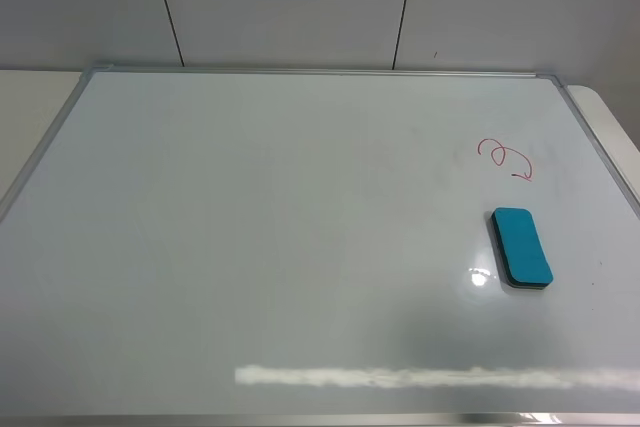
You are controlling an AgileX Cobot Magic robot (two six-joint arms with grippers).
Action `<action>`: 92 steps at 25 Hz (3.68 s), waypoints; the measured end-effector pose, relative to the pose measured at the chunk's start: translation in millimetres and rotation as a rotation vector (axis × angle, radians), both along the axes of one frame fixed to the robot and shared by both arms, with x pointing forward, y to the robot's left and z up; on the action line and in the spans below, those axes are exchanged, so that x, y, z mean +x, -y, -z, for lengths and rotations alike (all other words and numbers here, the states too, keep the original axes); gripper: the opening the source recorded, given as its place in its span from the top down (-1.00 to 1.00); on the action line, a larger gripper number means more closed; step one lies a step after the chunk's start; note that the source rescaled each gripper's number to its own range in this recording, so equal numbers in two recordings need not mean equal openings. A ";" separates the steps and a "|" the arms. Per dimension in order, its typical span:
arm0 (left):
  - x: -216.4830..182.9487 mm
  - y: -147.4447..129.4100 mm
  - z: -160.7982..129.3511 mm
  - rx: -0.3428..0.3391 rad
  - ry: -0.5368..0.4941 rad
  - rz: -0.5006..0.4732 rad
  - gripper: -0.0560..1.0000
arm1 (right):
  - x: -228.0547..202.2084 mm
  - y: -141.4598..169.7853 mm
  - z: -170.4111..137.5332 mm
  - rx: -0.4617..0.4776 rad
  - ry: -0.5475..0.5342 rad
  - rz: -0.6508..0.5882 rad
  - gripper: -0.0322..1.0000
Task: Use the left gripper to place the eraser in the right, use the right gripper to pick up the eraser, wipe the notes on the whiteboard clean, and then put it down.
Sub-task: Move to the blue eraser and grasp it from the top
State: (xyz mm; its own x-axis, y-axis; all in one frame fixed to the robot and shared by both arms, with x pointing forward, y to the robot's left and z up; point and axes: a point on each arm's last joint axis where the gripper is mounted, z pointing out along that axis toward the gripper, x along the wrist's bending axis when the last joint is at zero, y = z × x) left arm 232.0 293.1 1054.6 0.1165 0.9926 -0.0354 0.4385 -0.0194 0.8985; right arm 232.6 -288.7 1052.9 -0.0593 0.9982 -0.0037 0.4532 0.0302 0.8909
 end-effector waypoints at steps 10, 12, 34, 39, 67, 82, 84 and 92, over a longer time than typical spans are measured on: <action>0.0 0.0 0.0 0.000 0.000 0.000 -0.99 | 0.0 0.0 0.0 0.000 0.000 0.000 -1.00; 0.0 0.0 0.0 0.000 0.000 0.000 -0.99 | 0.0 0.0 0.0 0.000 0.000 0.000 -1.00; 0.0 0.0 0.0 -0.001 0.000 0.000 -0.99 | 0.0 0.0 0.0 0.000 0.000 0.000 -1.00; 0.0 -0.1 0.0 0.000 0.000 -0.001 -0.99 | 0.1 0.8 0.0 0.016 -0.001 0.018 -1.00; 0.0 -0.1 0.0 0.000 0.000 -0.001 -0.99 | 237.8 -25.5 66.6 0.185 -0.893 0.091 -1.00; 0.0 -0.1 -0.1 0.000 0.001 -0.001 -0.99 | 253.6 -22.2 99.7 0.015 -0.925 0.226 -1.00; 0.0 -0.1 -0.1 0.000 0.001 -0.001 -0.99 | 259.1 -25.6 105.9 0.039 -0.910 0.203 -1.00; 0.1 -1.2 0.0 0.011 0.001 -0.009 -0.99 | 268.8 -33.3 134.5 0.061 -0.963 0.136 -1.00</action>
